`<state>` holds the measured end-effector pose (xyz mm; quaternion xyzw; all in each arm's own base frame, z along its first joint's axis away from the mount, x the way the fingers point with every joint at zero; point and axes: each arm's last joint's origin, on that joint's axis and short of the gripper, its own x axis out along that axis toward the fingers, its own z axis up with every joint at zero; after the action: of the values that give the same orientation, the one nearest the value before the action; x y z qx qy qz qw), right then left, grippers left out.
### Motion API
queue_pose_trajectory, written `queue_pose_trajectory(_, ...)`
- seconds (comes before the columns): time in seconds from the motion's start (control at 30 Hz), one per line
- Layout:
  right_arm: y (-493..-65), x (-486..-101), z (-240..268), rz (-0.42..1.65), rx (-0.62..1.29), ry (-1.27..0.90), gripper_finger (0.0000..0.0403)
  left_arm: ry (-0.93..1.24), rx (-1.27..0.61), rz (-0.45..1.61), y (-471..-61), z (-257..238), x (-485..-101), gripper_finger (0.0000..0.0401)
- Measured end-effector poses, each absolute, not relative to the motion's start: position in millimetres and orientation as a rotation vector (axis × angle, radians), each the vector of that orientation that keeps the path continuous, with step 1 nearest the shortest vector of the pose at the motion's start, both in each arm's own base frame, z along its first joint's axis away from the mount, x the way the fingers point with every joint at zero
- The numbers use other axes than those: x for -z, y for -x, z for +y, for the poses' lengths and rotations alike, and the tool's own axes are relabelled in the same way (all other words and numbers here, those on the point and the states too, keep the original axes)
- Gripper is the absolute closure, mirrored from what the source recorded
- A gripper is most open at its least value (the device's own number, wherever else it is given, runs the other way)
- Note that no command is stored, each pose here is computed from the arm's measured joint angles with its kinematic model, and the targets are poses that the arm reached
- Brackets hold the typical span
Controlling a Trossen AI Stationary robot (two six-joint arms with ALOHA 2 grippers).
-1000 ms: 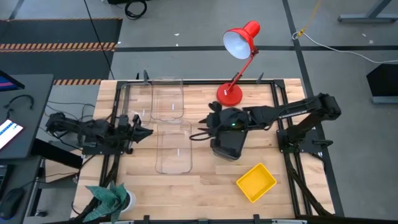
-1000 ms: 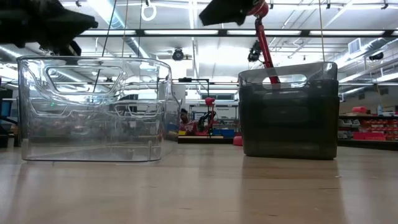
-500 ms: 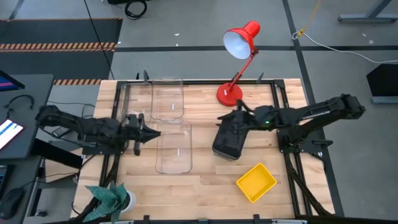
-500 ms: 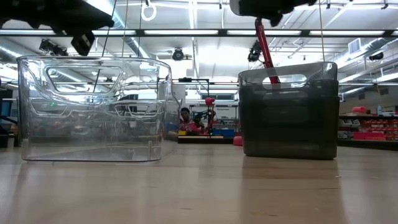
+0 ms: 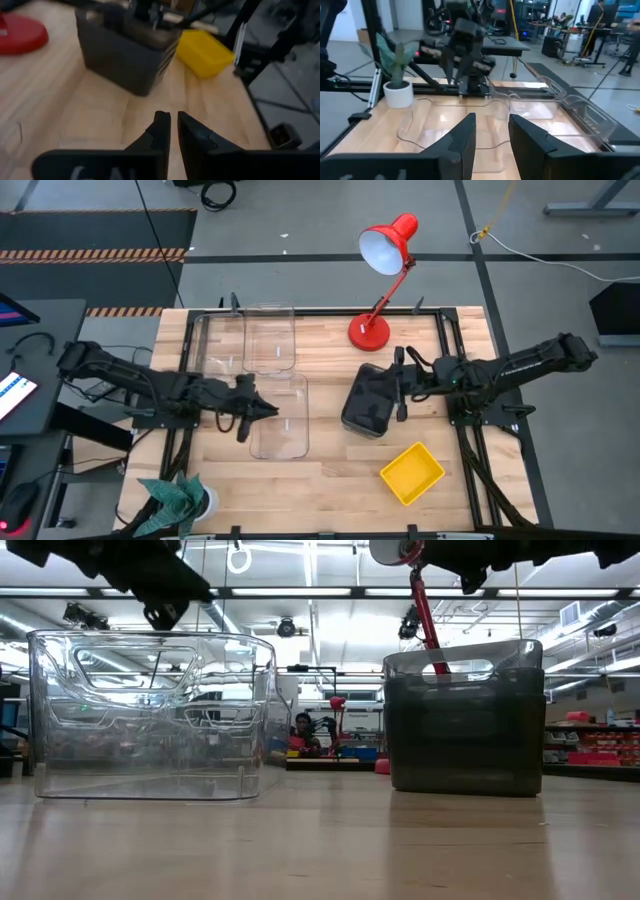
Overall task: Stack baskets by color
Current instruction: Stack the top left transparent bin on top of the top right transparent bin
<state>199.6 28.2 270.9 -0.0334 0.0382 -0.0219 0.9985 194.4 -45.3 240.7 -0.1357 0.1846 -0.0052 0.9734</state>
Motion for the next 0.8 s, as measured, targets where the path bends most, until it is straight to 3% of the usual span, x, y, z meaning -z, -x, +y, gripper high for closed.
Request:
queue_pose_trajectory(0.43,-201.0,-256.8,43.6,0.102,-0.022,0.051,0.0282,0.236,0.045,0.800,-245.8,-92.1,-251.8,0.0236)
queue_pose_trajectory(0.8,-200.1,-255.6,41.0,0.121,0.012,0.176,0.0282,0.113,0.075,1.073,-280.3,-138.9,-264.8,0.0197)
